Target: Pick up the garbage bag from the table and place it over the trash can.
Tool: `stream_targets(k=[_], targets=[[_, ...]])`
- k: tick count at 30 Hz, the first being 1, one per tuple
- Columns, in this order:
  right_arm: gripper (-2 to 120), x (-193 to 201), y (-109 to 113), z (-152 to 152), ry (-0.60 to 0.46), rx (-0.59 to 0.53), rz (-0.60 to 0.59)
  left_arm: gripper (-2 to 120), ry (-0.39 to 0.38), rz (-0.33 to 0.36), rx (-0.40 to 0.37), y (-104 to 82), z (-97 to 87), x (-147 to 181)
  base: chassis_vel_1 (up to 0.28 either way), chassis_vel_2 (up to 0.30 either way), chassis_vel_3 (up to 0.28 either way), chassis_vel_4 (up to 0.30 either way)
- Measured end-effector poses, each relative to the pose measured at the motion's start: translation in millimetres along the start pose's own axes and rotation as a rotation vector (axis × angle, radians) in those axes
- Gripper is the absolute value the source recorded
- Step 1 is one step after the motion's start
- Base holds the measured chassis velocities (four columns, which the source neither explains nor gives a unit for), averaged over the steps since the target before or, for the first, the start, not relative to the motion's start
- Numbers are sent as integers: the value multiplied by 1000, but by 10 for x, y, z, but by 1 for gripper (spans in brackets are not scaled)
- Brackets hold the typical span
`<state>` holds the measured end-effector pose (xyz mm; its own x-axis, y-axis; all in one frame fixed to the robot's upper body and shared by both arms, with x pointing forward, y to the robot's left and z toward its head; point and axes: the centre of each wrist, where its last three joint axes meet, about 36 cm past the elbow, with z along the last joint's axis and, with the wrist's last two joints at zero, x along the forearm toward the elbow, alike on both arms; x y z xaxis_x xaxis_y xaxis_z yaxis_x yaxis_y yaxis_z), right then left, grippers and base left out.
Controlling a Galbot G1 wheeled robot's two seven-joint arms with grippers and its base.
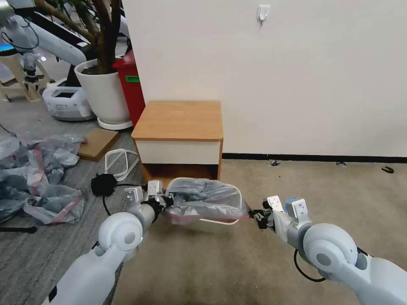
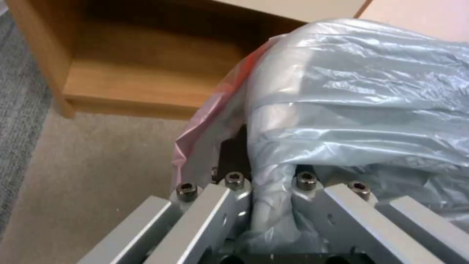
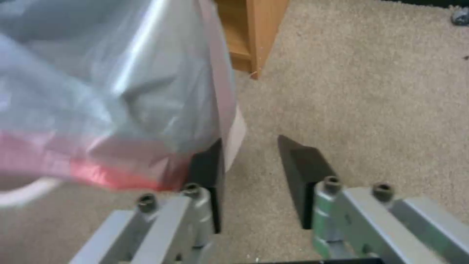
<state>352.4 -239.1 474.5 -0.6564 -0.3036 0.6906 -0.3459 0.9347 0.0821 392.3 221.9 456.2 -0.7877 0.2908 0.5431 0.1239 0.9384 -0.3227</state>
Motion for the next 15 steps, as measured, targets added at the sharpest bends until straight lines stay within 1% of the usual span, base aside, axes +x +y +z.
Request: stream_targets(k=[1,2,3,6,11,15], targets=[[36,-3,6,3,0,-3,-2,4,-1,2,3,-9,3,-3,0,0,0,0],[38,-4,10,6,1,-4,-3,4,-1,3,4,-13,6,-5,0,0,0,0],[38,-4,10,6,1,-4,-3,4,-1,3,4,-13,6,-5,0,0,0,0],[46,-5,17,15,5,-12,-10,3,-3,2,5,-14,3,-16,0,0,0,0],[50,-6,25,39,11,-8,-11,3,-21,-1,10,-25,-44,-40,0,0,0,0],[50,-12,45,86,15,7,-4,3,-35,-11,23,-40,-83,-52,0,0,0,0]])
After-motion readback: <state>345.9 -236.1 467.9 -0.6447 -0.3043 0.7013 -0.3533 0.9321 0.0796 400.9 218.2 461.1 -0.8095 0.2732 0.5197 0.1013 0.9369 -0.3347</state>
